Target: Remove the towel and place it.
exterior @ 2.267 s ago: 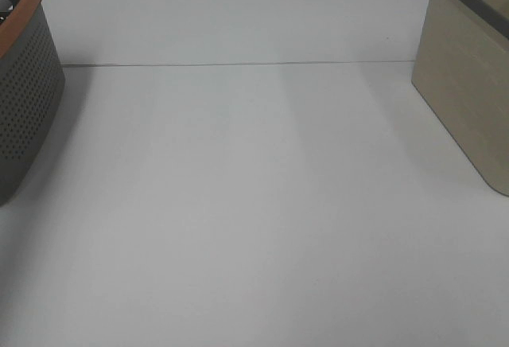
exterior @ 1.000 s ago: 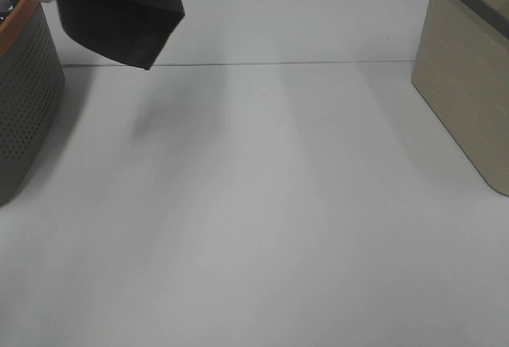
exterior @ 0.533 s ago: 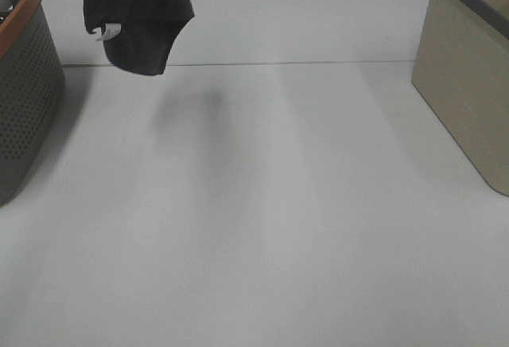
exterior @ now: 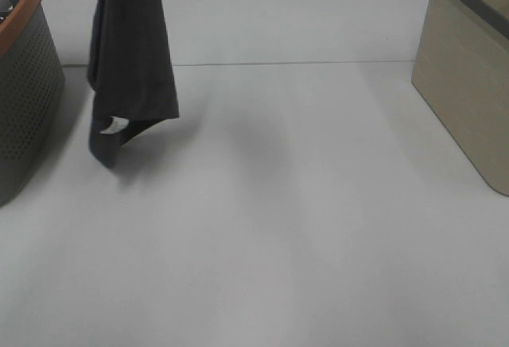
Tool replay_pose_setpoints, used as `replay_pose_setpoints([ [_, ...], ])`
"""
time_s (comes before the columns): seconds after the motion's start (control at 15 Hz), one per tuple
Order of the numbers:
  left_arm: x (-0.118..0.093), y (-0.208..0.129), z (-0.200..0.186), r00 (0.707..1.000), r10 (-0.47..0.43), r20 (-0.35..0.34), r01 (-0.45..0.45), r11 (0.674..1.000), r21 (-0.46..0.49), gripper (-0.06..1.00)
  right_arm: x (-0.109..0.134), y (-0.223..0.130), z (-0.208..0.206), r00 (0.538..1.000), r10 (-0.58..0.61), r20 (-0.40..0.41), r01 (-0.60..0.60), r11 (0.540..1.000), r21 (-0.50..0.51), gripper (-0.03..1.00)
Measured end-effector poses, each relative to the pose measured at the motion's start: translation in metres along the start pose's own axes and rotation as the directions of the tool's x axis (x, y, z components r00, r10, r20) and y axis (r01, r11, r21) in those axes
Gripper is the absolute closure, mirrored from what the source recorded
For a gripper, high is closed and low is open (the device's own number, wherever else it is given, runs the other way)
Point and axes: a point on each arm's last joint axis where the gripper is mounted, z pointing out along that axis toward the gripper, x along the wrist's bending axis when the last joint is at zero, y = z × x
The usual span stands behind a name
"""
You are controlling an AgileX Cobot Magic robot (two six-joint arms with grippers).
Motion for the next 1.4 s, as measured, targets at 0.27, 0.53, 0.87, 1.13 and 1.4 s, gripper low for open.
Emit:
replay_pose_setpoints([
  [0.27, -0.014, -0.013, 0.009, 0.998, -0.037, 0.045, 0.033, 0.996, 0.084, 0.94, 0.000, 0.019, 0.052, 0.996, -0.069, -0.064, 0.072, 0.996, 0.054, 0.34],
  [0.53, -0.027, -0.022, 0.019, 0.998, -0.028, 0.063, 0.021, 0.993, 0.116, 0.94, -0.002, 0.018, 0.133, 0.996, -0.016, -0.090, 0.029, 0.989, 0.142, 0.34],
  [0.87, -0.030, -0.020, 0.020, 0.995, -0.034, 0.095, 0.025, 0.995, 0.093, 0.94, 0.069, -0.003, 0.211, 0.984, -0.161, -0.072, 0.165, 0.985, 0.044, 0.34],
  [1.13, -0.031, -0.020, 0.020, 0.995, -0.020, 0.099, 0.011, 0.996, 0.088, 0.94, 0.119, -0.021, 0.249, 0.994, -0.063, -0.087, 0.061, 0.998, -0.035, 0.34],
  [1.4, -0.031, -0.019, 0.020, 0.994, -0.014, 0.108, 0.006, 0.997, 0.081, 0.94, 0.160, -0.033, 0.305, 0.977, 0.042, -0.211, -0.062, 0.994, -0.089, 0.28],
])
